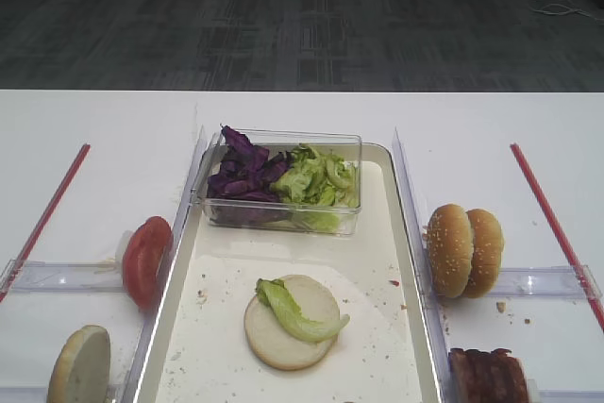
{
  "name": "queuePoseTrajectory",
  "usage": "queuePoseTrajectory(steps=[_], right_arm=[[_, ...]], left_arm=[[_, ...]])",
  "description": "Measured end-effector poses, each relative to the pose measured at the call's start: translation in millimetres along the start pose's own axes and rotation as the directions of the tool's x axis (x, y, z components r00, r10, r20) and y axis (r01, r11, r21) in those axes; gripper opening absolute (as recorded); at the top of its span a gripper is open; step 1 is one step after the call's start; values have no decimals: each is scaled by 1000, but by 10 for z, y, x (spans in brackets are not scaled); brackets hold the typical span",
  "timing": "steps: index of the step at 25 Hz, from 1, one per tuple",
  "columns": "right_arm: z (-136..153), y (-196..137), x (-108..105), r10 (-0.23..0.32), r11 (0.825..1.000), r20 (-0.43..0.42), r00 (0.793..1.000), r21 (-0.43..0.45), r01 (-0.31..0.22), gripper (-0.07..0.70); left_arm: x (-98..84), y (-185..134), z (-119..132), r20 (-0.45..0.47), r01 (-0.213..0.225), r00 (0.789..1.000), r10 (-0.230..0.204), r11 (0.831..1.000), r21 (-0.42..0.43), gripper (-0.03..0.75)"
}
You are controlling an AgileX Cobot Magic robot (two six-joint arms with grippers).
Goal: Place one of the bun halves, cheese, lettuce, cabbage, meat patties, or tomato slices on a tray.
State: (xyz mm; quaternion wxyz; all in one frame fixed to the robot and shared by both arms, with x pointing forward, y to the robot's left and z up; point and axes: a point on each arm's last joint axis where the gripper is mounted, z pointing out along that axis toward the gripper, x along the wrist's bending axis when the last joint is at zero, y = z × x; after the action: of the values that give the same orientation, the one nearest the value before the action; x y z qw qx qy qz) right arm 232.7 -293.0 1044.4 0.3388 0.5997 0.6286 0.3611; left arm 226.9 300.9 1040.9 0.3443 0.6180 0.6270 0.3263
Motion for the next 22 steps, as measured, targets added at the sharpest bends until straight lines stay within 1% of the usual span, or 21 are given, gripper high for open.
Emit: queuePoseTrajectory(steps=[2,22], right_arm=[[-13,-10,1,-1,1000,0,1000,-11,1,507],[-8,-15,0,-1,1000,2,1000,-7,1,507]], left_arm=[[0,0,0,0,0,1000,0,1000,0,474],[0,0,0,0,0,1000,0,1000,0,474]])
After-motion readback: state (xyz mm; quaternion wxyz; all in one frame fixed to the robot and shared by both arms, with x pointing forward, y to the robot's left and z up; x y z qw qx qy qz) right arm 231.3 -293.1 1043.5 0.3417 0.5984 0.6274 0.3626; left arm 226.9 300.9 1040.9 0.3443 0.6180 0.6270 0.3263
